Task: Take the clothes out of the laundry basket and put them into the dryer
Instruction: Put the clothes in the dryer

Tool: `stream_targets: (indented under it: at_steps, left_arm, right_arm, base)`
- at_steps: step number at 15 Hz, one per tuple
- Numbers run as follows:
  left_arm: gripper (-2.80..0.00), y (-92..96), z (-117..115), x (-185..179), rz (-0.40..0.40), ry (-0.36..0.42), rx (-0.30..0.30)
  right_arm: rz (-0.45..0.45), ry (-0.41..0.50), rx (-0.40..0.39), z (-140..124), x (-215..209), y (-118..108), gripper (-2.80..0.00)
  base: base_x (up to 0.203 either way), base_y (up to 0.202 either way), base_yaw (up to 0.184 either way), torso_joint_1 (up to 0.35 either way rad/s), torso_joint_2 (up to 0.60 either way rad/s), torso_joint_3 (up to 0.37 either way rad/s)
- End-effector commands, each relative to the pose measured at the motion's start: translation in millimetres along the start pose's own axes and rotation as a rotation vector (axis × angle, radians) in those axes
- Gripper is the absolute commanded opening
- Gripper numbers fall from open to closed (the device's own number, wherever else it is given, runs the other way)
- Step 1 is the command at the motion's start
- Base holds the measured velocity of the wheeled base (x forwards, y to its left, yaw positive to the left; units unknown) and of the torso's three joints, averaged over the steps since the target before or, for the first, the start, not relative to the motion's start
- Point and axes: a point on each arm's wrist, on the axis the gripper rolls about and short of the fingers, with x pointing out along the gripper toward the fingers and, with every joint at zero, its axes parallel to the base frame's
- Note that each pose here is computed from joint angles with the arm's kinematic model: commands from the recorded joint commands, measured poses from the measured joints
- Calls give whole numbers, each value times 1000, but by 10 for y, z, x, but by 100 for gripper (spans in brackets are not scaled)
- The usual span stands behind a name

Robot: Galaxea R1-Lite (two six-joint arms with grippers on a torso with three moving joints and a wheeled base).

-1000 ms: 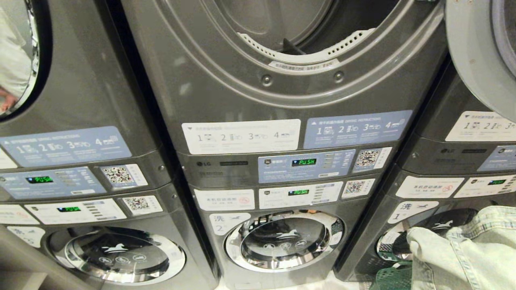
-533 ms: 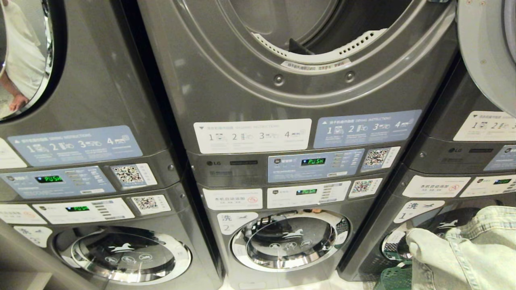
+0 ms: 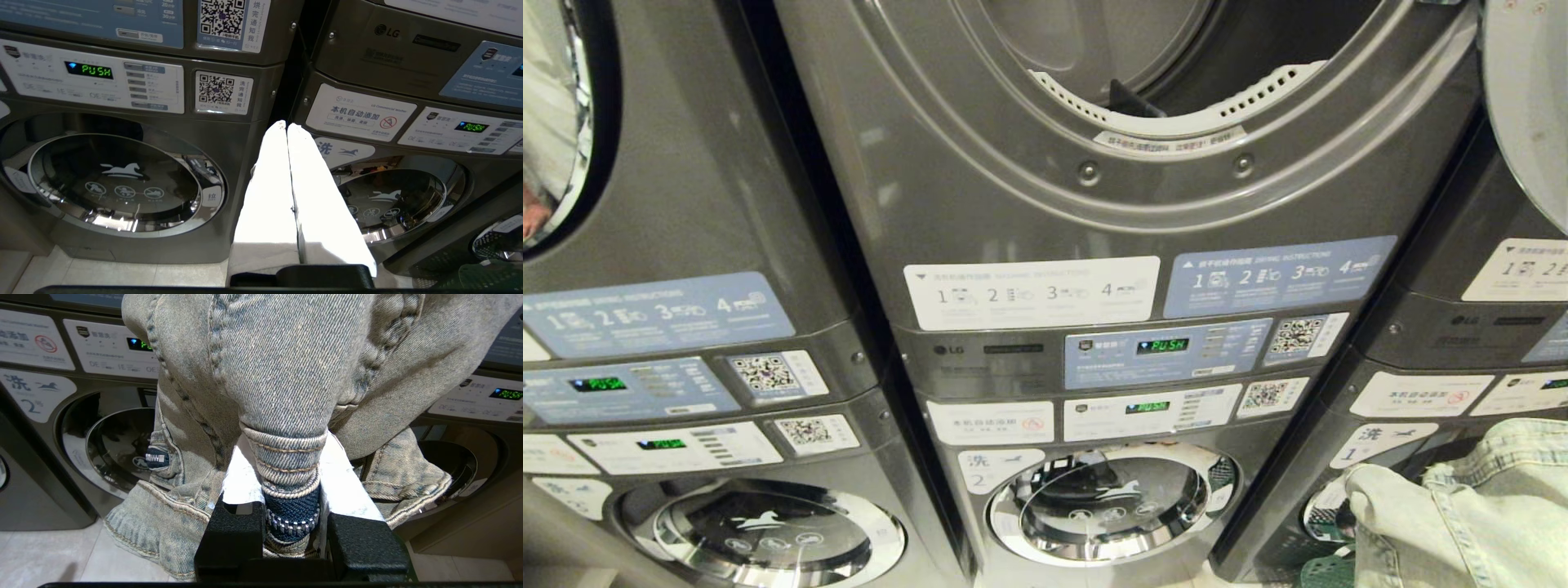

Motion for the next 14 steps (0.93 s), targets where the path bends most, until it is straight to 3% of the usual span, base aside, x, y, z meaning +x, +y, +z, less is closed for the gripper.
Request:
stream_targets:
  at_steps: [1, 3, 6, 12, 13, 14]
  left_arm:
    - [-280, 14, -84, 21, 7, 31, 0]
    - [-280, 14, -83, 20, 5, 29, 0]
    - [-280, 14, -83, 21, 5, 30, 0]
    - [-280, 15, -86, 21, 7, 33, -2]
    - [-280, 15, -86, 20, 7, 31, -2]
    - [-280, 15, -86, 21, 9, 32, -3]
  right_arm:
    - [2, 6, -2, -16, 5, 2, -280]
    - [21, 4, -6, -20, 6, 7, -280]
    - [37, -2, -76, -16, 6, 10, -280]
    - [37, -4, -82, -15, 6, 10, -280]
    - [36, -24, -86, 13, 4, 7, -280]
    - [37, -110, -93, 142, -22, -7, -280]
  base:
    - [204, 0, 1, 2, 12, 3]
    - [200, 0, 0, -5, 3, 0]
    - [195, 0, 0, 1, 6, 2]
    - [185, 0, 1, 3, 5, 4]
    - [56, 0, -5, 3, 17, 5]
    - [0, 0, 0, 0, 0, 0]
